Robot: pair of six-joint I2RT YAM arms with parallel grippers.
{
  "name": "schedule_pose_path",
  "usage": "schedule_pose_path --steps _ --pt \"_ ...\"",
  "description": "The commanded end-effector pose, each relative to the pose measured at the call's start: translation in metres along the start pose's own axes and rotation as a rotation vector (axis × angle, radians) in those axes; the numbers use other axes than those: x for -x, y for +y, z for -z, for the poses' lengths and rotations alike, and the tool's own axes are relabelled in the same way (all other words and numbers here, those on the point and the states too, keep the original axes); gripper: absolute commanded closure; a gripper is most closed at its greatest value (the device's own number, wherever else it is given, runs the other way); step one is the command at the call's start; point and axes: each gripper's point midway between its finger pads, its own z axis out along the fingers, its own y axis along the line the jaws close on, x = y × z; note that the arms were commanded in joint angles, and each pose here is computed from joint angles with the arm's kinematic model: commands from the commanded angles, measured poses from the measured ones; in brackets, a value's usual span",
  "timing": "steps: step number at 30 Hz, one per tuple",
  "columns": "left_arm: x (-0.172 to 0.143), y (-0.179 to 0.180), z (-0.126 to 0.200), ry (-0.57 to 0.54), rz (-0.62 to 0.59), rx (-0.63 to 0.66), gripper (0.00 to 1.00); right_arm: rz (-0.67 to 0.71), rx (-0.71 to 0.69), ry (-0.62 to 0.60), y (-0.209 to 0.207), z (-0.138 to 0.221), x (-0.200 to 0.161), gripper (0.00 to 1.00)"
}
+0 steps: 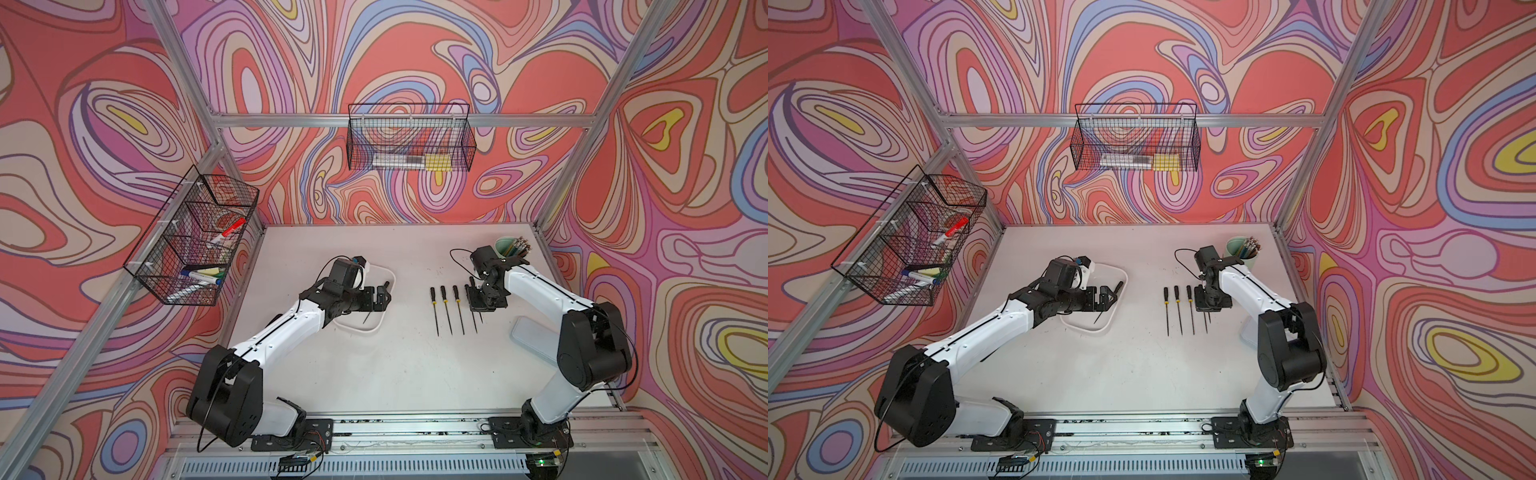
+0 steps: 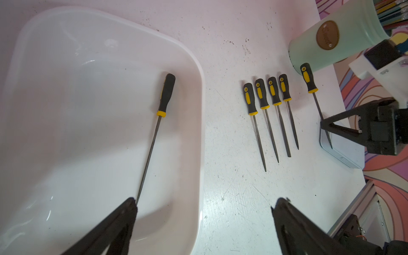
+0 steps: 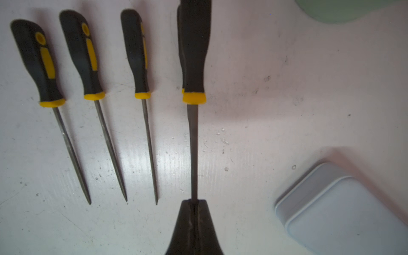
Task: Take the file tool out of the storage box
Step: Place the file tool at the center of the board.
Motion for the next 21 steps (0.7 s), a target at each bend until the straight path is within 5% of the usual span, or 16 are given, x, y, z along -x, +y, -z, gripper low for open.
schedule_pose_path --steps 1,21 --pt "-0.003 -0.001 -0.003 0.005 -0.021 -0.014 0.01 0.003 -0.020 0.031 -0.010 -0.004 0.000 1.00" --pt "-0.006 0.004 -0.008 0.018 -0.013 0.006 0.01 0.001 -0.017 0.140 -0.024 -0.054 0.003 1.00"
